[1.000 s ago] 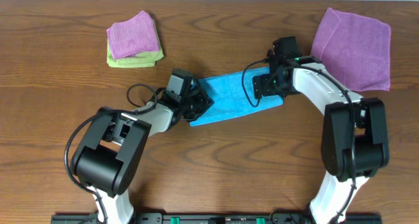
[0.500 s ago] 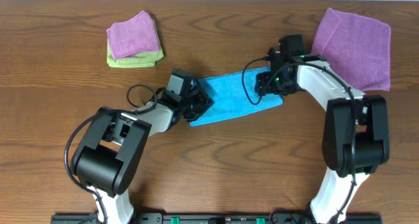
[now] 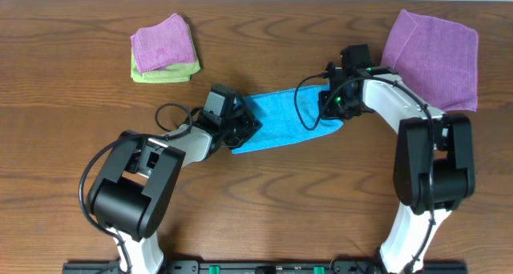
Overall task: Fold the cloth
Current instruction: 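Fold the strip's right end over toward the left gripper with the right gripper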
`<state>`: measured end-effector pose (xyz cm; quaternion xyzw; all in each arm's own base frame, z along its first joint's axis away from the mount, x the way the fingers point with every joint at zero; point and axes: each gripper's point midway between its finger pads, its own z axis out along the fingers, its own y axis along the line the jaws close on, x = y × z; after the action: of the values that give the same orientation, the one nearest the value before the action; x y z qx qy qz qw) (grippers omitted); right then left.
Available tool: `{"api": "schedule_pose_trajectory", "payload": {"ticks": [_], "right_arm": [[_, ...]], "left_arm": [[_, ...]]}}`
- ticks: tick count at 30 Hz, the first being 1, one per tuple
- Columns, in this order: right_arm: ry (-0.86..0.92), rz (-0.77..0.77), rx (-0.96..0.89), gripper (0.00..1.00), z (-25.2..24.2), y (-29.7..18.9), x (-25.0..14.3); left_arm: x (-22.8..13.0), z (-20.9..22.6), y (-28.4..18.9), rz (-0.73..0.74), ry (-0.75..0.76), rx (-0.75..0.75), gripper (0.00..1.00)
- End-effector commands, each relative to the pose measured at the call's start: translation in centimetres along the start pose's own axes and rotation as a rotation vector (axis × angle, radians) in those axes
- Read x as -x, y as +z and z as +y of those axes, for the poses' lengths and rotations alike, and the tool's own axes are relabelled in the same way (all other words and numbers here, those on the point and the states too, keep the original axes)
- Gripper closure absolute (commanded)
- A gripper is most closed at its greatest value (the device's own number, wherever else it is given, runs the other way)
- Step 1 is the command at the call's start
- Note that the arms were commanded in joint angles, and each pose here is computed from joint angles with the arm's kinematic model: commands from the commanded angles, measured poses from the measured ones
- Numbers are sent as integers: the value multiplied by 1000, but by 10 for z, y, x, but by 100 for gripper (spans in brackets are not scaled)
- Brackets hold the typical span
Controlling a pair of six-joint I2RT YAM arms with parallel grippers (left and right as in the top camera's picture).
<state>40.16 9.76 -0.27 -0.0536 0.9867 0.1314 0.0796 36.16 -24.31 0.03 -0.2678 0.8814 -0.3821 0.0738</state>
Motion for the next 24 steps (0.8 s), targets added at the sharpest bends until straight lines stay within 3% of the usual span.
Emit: {"api": "schedule_pose_trajectory", "payload": {"ticks": [1, 10, 24], "right_arm": [[10, 51, -67, 98, -13, 9, -12], [-49, -19, -54, 98, 21, -38, 21], [-136, 38, -30, 98, 89, -42, 7]], "left_arm": [[2, 18, 7, -5, -28, 48, 94], [1, 17, 7, -2, -27, 46, 94], [-1, 14, 7, 13, -24, 33, 94]]}}
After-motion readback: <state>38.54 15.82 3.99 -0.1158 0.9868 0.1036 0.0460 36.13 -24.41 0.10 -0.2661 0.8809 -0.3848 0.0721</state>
